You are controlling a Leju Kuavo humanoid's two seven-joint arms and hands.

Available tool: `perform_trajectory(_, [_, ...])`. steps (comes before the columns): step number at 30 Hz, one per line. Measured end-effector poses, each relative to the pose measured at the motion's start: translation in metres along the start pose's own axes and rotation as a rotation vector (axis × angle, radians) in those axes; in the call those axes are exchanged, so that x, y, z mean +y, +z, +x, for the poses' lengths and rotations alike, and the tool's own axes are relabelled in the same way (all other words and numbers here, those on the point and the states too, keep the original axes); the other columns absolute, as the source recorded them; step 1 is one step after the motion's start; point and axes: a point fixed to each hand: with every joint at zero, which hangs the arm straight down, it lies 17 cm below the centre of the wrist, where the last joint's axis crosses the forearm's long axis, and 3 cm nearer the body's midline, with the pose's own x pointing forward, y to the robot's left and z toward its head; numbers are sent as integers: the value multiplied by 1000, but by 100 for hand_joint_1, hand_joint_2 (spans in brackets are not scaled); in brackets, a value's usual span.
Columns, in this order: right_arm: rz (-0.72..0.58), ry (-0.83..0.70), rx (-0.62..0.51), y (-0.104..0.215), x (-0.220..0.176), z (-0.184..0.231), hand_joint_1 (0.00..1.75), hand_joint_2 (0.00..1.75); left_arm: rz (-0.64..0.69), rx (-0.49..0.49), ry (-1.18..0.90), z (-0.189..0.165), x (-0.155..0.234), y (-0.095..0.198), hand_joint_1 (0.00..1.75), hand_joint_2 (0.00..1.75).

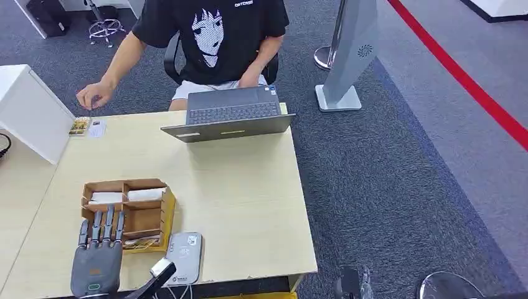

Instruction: Pass the card to the sensor for recognition and then transmit it.

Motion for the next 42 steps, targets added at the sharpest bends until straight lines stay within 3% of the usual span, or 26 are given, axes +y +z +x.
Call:
perform_trajectory(12, [19,-6,2,2,5,0,0,175,-18,-68,-25,9,-6,0,0,175])
perform_trajectory(30, [20,-15,11,3,6,-2,0,175,23,-181,16,61,13,-3,0,175])
perform_trajectory(42, [21,-16,11,3,7,-1,0,175,20,-206,21,69,12,-2,0,175])
